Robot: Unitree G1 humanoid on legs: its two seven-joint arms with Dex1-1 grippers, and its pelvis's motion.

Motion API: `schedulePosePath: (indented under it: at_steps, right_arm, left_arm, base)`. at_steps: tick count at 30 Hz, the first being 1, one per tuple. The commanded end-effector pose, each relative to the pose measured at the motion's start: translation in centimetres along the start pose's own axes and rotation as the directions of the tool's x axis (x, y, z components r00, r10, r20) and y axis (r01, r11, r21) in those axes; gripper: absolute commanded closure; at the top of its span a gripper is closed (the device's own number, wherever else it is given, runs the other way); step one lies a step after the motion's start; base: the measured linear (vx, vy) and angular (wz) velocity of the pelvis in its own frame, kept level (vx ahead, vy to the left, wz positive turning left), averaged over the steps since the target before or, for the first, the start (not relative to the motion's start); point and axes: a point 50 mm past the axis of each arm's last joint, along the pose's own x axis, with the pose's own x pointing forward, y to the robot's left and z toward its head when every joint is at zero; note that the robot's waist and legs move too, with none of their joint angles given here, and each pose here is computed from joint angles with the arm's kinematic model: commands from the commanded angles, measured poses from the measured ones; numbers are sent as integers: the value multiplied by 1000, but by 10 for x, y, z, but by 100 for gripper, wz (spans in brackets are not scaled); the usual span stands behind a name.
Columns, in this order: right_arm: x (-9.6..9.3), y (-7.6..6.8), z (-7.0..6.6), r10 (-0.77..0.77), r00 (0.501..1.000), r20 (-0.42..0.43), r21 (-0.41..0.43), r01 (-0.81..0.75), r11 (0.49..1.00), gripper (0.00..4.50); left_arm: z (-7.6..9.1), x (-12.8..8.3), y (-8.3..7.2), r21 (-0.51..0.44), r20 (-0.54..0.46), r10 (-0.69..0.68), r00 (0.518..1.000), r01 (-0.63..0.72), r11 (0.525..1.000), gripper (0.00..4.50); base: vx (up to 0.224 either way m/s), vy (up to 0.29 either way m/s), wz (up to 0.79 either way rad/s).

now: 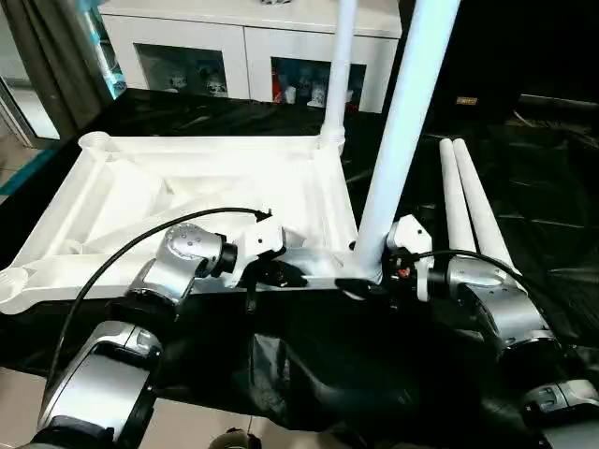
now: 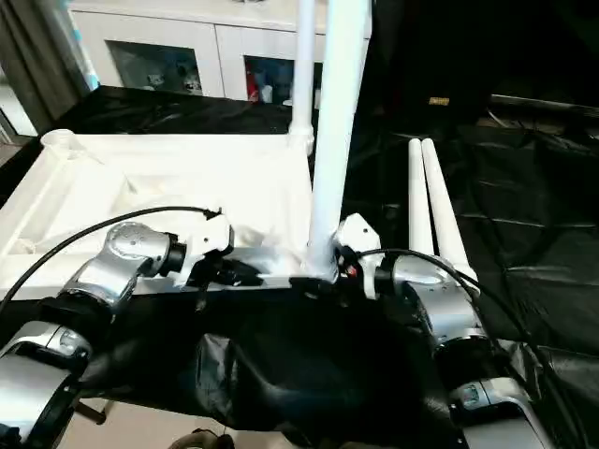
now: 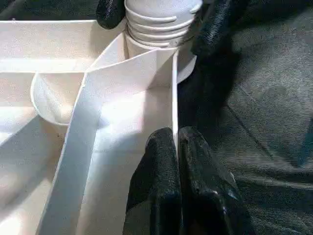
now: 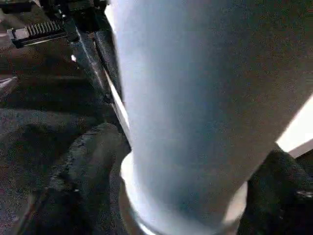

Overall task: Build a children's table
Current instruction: Rotate leg to tighten

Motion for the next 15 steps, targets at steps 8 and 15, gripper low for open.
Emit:
schedulePosePath:
  at_steps: [8, 15]
  right_arm:
    - [2, 6, -1, 39, 999, 12, 41, -39, 998, 166]
    - [12, -1, -16, -196, 981, 0, 122, 195, 973, 173]
  left_arm:
    - [13, 2, 1, 23, 75, -11, 997, 10, 1000, 450]
    - [17, 13, 9, -12, 76, 106, 991, -106, 994, 450]
  base:
    - [0, 0, 0]
    - [0, 0, 0]
